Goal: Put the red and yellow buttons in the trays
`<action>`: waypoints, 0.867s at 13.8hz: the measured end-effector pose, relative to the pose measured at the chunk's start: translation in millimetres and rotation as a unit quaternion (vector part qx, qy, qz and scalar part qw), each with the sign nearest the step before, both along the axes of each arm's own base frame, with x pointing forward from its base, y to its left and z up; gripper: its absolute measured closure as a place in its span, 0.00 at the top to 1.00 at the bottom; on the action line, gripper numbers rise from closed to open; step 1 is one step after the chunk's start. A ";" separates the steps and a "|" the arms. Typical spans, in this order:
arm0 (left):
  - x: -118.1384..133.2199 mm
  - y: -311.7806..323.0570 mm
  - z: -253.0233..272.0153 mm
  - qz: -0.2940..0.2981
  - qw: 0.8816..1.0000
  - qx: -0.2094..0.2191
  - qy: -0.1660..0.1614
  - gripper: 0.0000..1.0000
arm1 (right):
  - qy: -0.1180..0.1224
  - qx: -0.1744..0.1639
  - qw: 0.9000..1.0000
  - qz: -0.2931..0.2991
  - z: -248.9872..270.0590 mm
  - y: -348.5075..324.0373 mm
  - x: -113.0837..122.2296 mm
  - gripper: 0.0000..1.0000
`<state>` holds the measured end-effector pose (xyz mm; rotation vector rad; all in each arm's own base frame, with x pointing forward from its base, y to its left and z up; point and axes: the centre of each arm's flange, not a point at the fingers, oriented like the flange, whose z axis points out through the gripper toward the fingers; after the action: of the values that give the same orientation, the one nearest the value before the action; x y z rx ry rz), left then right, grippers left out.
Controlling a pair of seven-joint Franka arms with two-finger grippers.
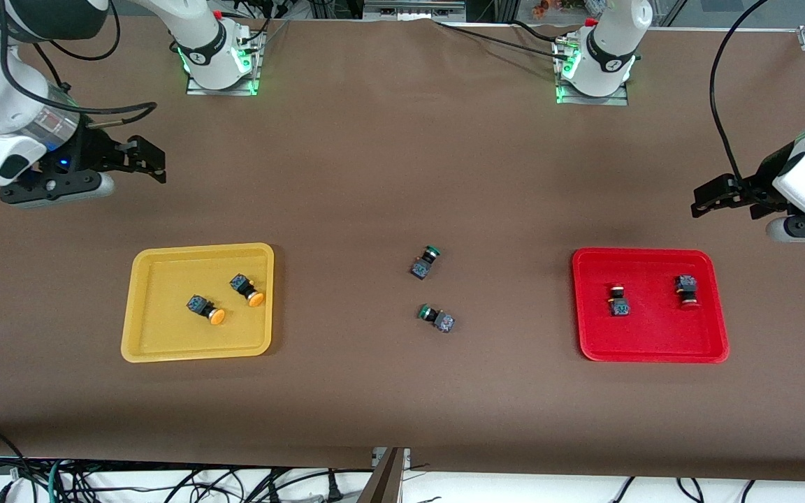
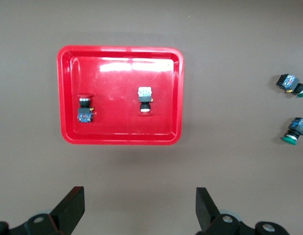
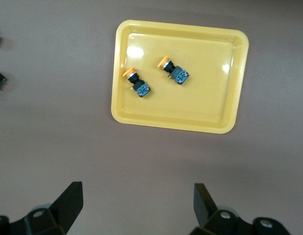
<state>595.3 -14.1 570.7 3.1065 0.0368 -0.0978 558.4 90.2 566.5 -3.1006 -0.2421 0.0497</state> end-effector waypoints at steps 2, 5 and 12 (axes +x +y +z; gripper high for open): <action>-1.1 0.0 -0.9 0.000 1.000 0.000 0.000 1.00 | 0.012 -0.002 1.000 -0.007 1.6 -14.7 3.4 1.00; -11.1 -4.8 5.6 -0.003 1.000 0.003 0.012 1.00 | 0.014 0.002 1.000 0.013 -1.3 -19.3 13.9 1.00; -33.1 -3.0 4.3 0.006 0.999 0.011 0.035 1.00 | 0.001 0.005 1.000 0.027 13.2 -12.5 21.7 1.00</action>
<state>562.2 -17.1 575.0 3.1240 0.0590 -0.2078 580.1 77.8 579.7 -3.0845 -0.3250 0.0522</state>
